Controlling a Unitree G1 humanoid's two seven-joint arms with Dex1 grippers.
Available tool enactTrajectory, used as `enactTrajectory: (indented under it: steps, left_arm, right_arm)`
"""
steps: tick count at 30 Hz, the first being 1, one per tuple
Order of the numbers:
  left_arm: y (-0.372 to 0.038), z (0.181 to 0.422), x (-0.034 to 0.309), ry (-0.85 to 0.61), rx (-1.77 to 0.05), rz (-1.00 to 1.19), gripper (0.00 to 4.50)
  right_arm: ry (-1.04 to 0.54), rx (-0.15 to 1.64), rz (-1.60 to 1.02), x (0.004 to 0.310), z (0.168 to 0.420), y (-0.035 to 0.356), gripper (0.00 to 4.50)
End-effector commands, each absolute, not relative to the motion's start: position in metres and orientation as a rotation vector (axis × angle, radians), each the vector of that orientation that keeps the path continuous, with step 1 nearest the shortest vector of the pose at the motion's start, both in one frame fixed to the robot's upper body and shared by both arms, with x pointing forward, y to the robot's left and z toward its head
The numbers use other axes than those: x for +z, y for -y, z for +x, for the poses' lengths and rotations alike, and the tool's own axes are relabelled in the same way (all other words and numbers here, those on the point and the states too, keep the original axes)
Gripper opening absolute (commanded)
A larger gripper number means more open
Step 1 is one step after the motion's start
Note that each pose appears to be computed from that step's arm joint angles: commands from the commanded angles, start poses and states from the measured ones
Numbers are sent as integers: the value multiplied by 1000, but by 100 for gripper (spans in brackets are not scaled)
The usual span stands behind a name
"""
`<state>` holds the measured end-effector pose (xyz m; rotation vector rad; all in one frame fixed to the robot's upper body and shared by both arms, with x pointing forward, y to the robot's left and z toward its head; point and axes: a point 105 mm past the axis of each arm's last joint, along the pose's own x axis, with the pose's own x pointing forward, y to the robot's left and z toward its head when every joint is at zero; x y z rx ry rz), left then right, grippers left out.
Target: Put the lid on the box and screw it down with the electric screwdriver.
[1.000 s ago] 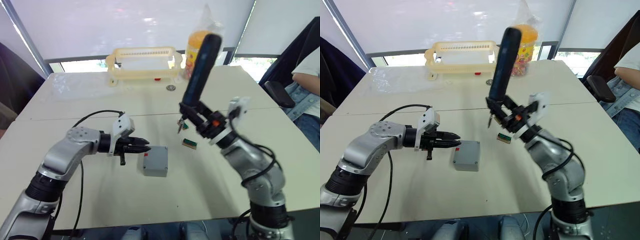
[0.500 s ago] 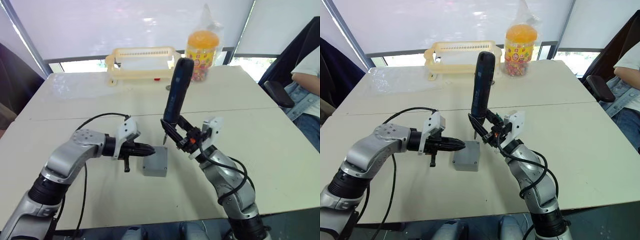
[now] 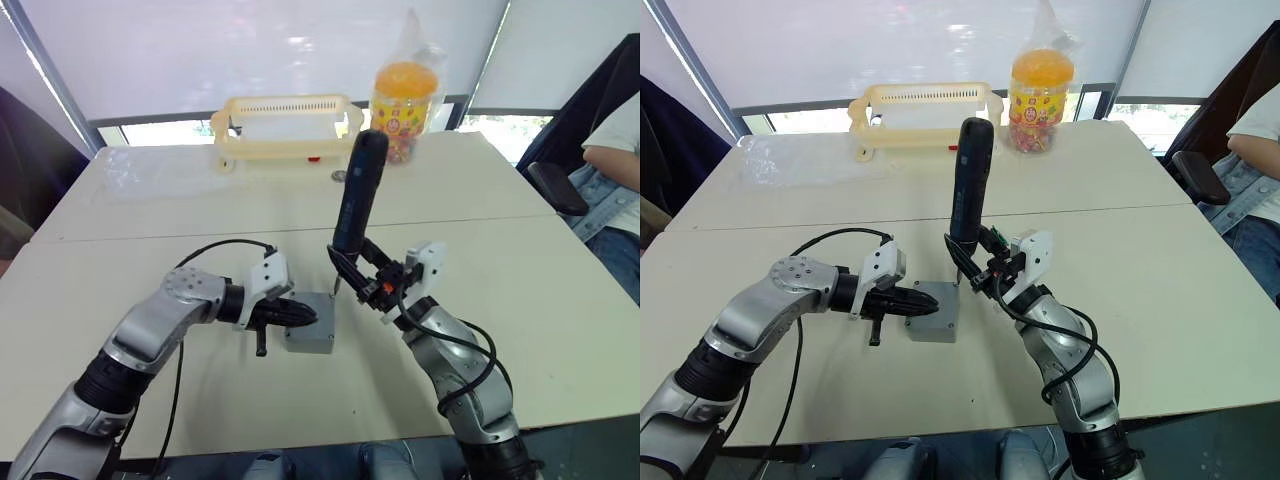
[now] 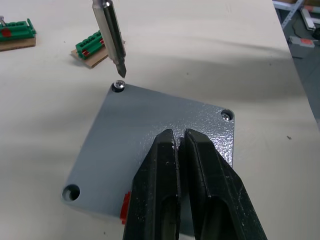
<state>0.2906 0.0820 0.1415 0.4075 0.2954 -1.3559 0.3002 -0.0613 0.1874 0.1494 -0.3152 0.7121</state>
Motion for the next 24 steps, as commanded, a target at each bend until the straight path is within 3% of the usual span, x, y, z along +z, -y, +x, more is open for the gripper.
enactTrajectory:
  steps: [1, 13, 24]
  left_arm:
    - [-83, 288, 133, -328, -1352, 415, 31]
    - [-82, 286, 132, -333, -1346, 401, 31]
    - [-82, 287, 131, -333, -1336, 397, 31]
  right_arm:
    - [422, 726, 147, 211, 290, 60, 181]
    - [450, 742, 159, 221, 292, 53, 181]
    - [419, 740, 151, 210, 292, 53, 181]
